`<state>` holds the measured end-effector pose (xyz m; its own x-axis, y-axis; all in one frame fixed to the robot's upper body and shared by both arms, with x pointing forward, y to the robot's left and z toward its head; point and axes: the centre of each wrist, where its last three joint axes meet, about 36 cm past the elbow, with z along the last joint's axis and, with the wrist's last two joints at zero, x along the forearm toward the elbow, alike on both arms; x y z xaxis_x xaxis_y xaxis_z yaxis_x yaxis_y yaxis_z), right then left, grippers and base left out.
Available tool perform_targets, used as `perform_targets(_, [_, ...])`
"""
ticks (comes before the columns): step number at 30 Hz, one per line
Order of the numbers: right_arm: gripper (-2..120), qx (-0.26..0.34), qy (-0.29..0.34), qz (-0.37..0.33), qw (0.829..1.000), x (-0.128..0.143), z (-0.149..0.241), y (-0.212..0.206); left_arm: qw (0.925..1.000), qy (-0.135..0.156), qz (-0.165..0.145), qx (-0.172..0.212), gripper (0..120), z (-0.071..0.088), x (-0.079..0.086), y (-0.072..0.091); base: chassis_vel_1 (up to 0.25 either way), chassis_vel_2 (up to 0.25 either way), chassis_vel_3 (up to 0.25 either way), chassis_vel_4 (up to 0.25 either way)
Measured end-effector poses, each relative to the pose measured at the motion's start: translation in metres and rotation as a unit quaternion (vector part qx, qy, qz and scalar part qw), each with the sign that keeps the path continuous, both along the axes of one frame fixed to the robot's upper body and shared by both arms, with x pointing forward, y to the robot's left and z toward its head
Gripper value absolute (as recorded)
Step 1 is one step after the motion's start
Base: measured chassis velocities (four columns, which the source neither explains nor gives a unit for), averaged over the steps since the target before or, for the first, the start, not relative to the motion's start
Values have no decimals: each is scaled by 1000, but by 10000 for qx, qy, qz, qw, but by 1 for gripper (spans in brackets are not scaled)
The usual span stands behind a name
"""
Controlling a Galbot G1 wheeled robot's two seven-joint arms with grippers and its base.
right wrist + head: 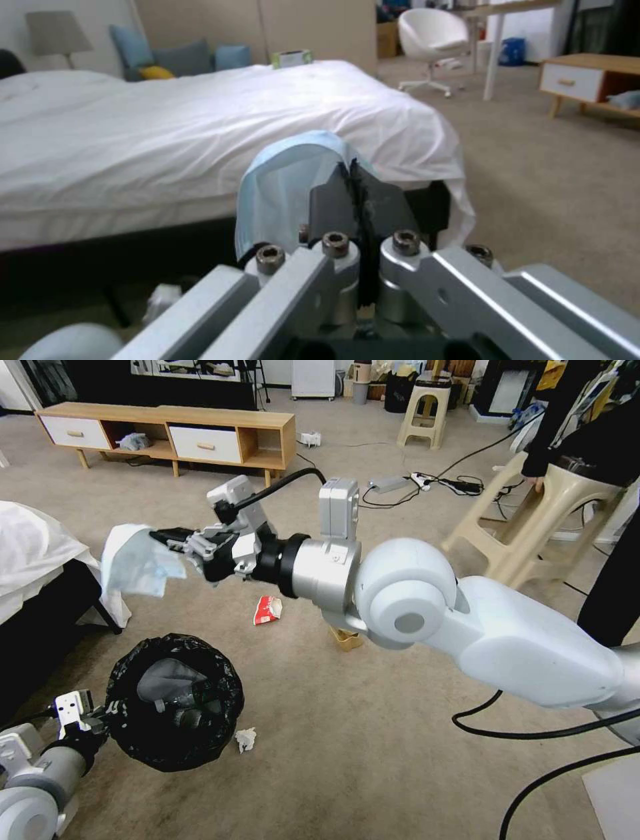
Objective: Pick up the trash bin, then pick up the garbage from the floor and place it into the trash bin.
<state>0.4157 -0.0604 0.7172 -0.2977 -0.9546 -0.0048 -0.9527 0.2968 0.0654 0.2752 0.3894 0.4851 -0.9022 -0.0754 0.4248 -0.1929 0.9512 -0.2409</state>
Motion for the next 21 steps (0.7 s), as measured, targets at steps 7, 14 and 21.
perform_targets(7, [0,-130,105,250,9995,-18,-19,-12,9998,117,62,-174,1,9,3,-1,0,0,0,0])
perform_targets(14, [0,-149,246,210,9994,-26,-40,-23,9993,197,101,-310,1,15,4,-1,0,0,0,0])
perform_targets(21, [0,-171,310,141,9993,-28,-53,-29,9989,213,96,-412,1,16,4,-1,0,0,0,0])
